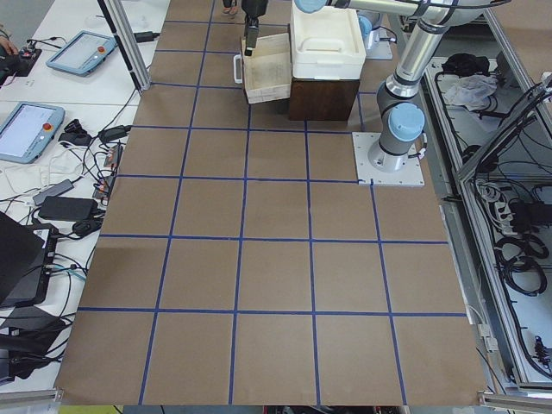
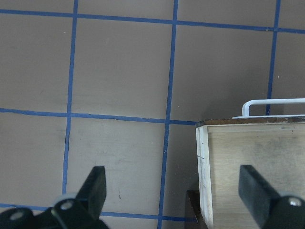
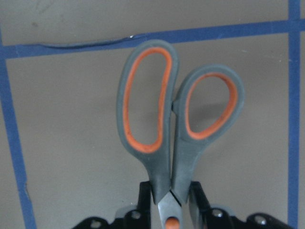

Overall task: Put scissors in drawer and close it
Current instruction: 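Lower the right gripper and close it on the scissors' blades, then carry the scissors with the right gripper over the open drawer, then open the right gripper to drop the scissors into the drawer, lift away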

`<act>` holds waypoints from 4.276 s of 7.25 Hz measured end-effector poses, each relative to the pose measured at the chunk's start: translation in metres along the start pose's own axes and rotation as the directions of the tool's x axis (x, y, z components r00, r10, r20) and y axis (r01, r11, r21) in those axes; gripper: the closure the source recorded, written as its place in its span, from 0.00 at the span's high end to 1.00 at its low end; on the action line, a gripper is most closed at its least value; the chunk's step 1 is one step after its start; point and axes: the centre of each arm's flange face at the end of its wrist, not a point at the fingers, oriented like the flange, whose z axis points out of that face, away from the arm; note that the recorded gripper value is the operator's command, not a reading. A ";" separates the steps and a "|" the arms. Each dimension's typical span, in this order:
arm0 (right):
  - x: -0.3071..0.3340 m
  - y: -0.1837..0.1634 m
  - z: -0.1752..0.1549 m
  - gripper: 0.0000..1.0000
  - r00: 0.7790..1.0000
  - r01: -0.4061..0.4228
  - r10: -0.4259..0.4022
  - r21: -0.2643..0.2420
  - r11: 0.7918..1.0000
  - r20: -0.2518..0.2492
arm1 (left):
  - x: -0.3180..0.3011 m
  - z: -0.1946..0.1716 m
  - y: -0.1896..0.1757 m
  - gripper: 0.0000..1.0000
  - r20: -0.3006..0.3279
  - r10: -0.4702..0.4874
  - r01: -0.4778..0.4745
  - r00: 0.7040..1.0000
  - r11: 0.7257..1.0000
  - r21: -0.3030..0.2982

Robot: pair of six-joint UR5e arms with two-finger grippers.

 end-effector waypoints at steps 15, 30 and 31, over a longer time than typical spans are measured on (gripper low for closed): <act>-0.184 -0.519 -0.163 0.00 0.970 0.223 -0.228 0.059 0.973 0.086 | 0.000 -0.001 0.000 1.00 -0.001 -0.003 0.003 1.000 1.000 0.003; -0.192 -0.471 -0.227 1.00 0.778 -0.627 0.628 0.070 0.776 0.019 | 0.007 0.007 -0.001 1.00 -0.002 0.021 -0.021 1.000 1.000 -0.006; -0.179 -0.439 -0.234 1.00 0.680 -0.732 0.733 0.075 0.677 0.014 | 0.013 0.022 -0.003 1.00 -0.025 0.030 -0.031 0.999 0.999 -0.018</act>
